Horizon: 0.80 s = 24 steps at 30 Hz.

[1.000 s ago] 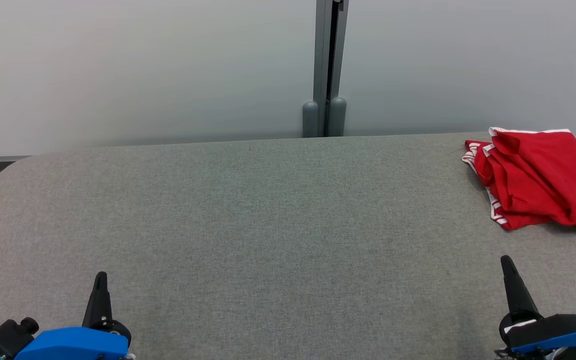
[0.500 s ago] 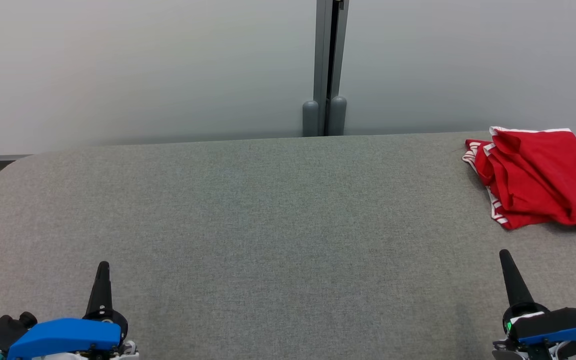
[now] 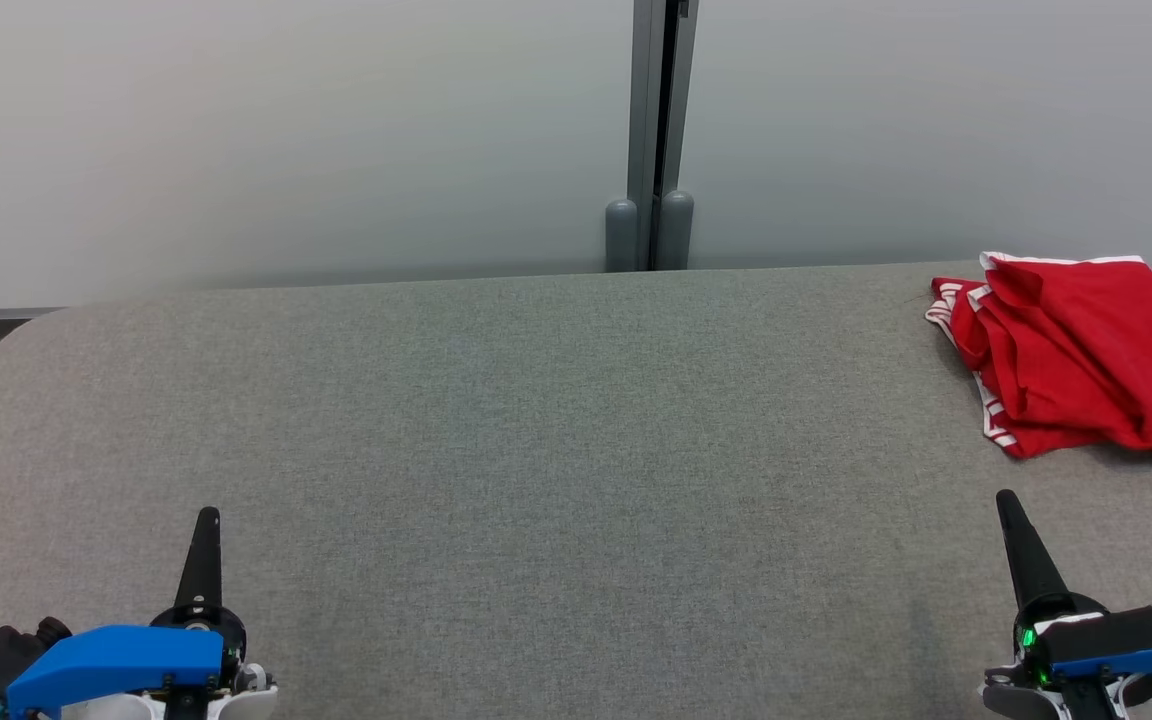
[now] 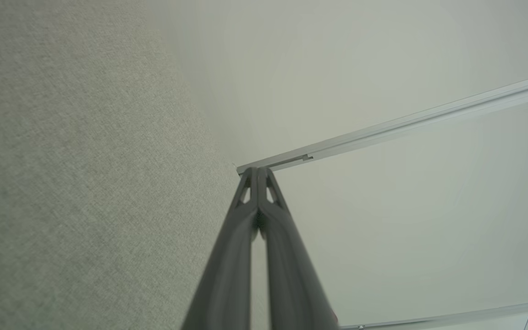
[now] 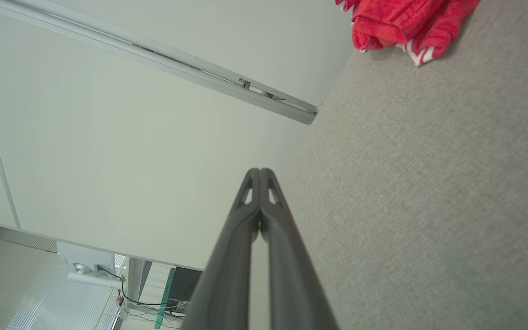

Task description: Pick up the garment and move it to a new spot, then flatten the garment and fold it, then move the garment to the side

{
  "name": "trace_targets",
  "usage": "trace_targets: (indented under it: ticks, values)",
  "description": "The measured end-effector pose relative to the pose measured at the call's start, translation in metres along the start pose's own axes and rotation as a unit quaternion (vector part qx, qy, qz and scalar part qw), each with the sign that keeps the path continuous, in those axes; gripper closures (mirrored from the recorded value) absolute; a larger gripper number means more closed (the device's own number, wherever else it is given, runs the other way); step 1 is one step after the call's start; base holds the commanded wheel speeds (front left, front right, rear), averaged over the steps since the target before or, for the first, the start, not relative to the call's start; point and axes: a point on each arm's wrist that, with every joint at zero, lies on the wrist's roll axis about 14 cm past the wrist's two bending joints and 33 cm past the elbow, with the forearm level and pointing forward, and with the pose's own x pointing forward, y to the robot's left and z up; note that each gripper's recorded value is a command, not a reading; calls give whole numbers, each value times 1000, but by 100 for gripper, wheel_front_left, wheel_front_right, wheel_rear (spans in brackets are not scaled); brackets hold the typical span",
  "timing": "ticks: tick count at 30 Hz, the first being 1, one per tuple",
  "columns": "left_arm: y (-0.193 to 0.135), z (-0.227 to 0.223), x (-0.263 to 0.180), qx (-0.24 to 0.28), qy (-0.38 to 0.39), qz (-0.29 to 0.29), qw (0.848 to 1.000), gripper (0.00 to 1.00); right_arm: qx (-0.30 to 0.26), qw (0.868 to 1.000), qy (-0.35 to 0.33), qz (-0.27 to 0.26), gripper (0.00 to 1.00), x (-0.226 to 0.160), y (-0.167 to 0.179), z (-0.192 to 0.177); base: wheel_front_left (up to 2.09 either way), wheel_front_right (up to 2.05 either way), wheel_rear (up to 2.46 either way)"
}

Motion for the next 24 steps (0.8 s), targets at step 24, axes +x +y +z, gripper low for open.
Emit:
trace_targets:
  ticks: [24]
  values:
    - [-12,1,7,-101,1,-24,995,100,100,995,3,12,100,6,7,-1,0,0,0]
